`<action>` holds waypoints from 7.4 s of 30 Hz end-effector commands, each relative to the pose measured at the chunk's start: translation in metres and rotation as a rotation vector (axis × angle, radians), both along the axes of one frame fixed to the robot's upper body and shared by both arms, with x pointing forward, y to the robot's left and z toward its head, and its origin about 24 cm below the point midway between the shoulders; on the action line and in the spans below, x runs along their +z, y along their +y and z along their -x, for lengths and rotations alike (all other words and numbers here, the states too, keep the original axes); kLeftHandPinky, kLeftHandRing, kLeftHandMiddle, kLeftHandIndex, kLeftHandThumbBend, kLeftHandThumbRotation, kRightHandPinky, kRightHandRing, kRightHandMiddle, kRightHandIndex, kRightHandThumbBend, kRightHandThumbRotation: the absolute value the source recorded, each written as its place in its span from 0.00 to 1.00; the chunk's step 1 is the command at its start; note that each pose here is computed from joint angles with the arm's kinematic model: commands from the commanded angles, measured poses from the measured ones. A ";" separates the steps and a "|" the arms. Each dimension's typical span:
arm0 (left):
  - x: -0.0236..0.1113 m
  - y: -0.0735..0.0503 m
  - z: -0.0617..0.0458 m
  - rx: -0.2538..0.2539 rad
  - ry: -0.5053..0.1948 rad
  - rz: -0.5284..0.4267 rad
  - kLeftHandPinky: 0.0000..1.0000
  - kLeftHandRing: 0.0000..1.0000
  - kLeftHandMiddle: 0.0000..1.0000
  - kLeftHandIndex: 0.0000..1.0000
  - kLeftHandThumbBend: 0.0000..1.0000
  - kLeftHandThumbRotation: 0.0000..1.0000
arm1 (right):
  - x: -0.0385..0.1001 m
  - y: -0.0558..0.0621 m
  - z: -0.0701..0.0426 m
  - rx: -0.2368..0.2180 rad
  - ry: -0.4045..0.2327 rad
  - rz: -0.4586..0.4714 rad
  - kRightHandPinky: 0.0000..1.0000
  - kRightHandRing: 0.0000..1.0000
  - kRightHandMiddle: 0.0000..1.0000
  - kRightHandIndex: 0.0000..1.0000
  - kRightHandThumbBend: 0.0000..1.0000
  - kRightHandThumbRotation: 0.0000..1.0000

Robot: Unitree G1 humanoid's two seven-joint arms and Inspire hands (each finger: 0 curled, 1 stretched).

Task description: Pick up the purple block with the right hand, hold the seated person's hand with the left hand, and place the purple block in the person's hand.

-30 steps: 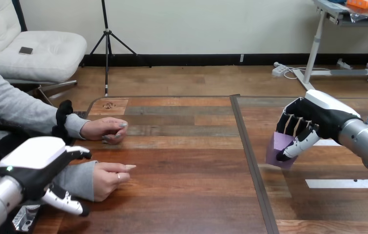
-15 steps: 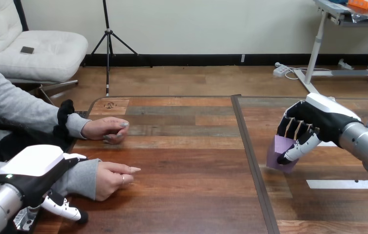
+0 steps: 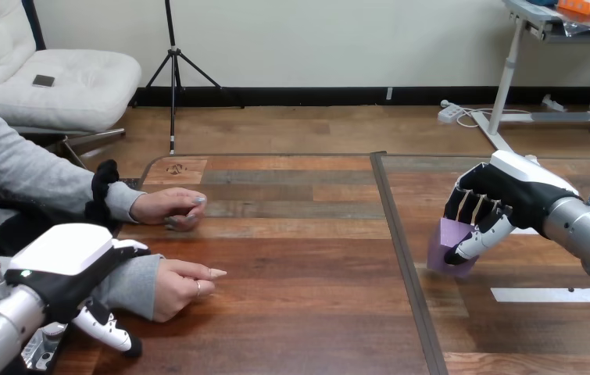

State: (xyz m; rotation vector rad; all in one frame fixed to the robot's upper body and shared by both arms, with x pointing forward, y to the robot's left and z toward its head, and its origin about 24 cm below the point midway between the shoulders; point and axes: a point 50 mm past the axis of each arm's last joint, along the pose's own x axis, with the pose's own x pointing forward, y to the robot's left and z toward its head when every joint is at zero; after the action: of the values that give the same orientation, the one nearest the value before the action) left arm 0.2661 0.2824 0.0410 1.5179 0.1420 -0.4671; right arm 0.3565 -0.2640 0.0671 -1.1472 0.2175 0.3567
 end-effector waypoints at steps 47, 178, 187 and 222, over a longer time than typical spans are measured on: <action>-0.008 0.001 -0.010 0.039 -0.092 0.112 0.23 0.29 0.36 0.36 0.85 0.00 | 0.029 0.001 -0.010 0.011 -0.124 -0.022 0.40 0.44 0.48 0.47 0.76 0.00; 0.066 -0.081 -0.028 -0.114 -0.630 0.518 0.17 0.23 0.28 0.29 0.75 0.00 | 0.034 0.130 -0.031 0.242 -0.207 -0.290 0.35 0.38 0.43 0.46 0.73 0.00; 0.064 -0.084 -0.029 -0.122 -0.635 0.520 0.17 0.23 0.28 0.30 0.76 0.00 | 0.040 0.143 -0.031 0.291 -0.208 -0.317 0.35 0.38 0.43 0.46 0.71 0.00; 0.060 -0.091 -0.034 -0.127 -0.646 0.534 0.17 0.22 0.28 0.29 0.76 0.00 | 0.069 0.165 -0.028 0.402 -0.275 -0.394 0.31 0.35 0.40 0.45 0.71 0.00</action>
State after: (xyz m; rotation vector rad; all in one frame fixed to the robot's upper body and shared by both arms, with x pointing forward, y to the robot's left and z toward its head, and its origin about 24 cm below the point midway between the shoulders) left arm 0.2744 0.2223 0.0496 1.1886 -0.2663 -0.1524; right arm 0.3714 -0.1124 0.0814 -0.8673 -0.1382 0.6043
